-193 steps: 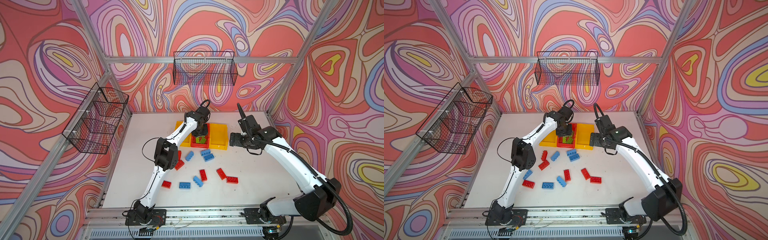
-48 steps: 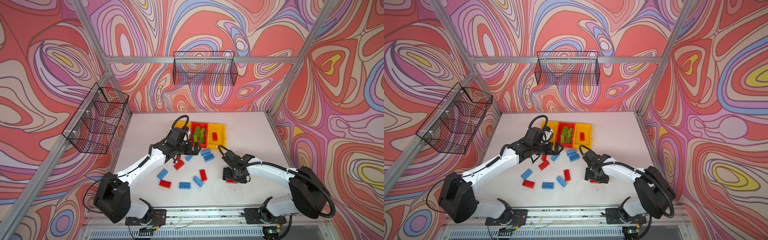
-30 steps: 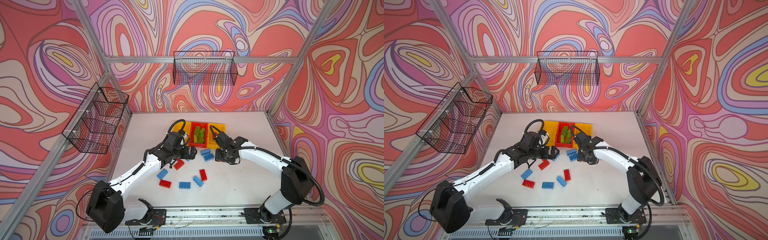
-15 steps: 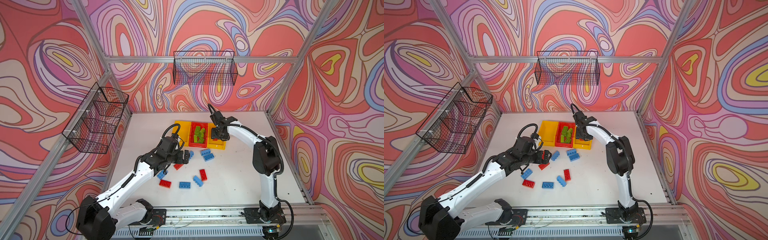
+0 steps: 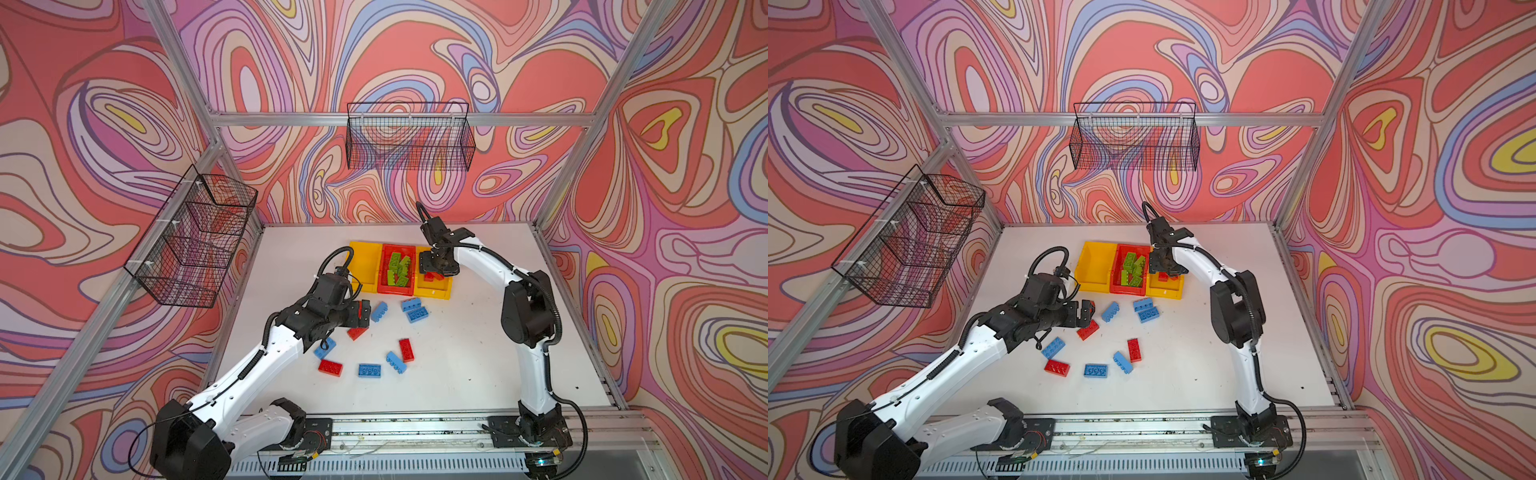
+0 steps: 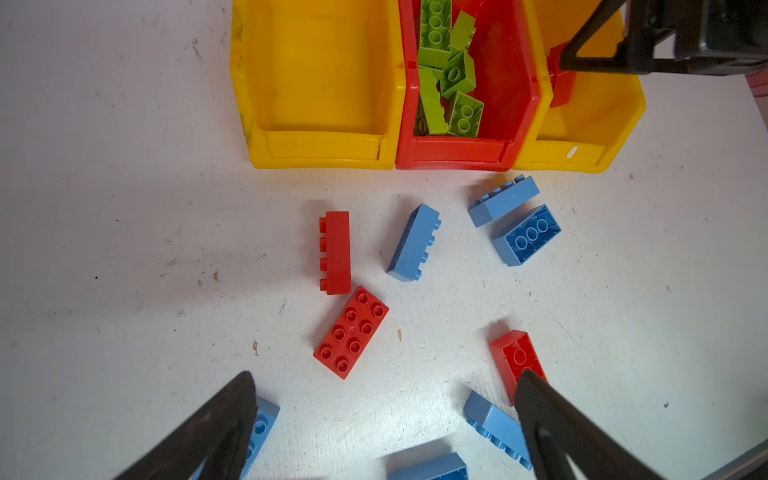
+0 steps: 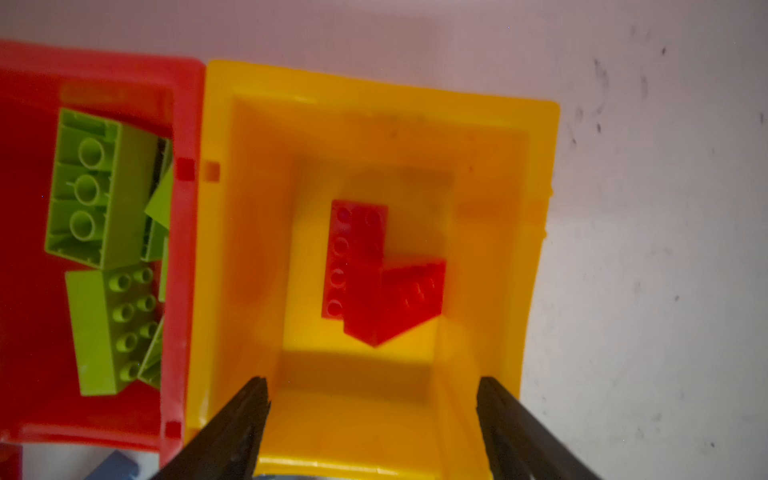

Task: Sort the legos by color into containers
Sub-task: 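Move the right gripper to another red 2x4 brick and grasp it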

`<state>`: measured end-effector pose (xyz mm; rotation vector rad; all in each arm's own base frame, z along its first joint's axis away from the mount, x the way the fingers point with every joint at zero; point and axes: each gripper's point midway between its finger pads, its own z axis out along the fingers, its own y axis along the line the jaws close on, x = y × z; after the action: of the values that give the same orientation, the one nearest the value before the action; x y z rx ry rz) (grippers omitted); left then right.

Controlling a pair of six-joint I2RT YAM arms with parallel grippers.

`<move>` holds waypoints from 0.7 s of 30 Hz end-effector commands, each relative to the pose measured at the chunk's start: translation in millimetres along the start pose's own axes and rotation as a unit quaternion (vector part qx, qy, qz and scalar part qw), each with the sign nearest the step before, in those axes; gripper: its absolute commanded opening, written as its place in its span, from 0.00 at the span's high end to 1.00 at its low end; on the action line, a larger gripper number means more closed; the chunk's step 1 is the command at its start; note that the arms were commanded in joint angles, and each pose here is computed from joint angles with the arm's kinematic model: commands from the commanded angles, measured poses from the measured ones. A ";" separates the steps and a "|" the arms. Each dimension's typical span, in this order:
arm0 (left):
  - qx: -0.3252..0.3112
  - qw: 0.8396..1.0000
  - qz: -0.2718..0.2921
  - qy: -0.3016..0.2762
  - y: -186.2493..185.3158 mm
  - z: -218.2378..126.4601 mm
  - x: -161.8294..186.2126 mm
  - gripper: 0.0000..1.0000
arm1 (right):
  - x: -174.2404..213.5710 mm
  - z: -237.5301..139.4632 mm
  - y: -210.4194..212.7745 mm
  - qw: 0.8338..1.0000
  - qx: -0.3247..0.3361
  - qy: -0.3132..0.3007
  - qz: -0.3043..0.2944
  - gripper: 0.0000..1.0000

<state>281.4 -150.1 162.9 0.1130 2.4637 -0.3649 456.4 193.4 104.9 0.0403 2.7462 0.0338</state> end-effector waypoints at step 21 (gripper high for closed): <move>-0.024 0.998 -0.054 0.012 20.9 15.1 25.7 0.00 | 229.9 -26.7 104.2 0.980 -0.088 0.158 -0.087 0.34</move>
<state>276.3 -146.6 129.2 0.0235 2.5145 -0.3888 236.9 293.8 52.0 -0.3037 3.0370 0.2158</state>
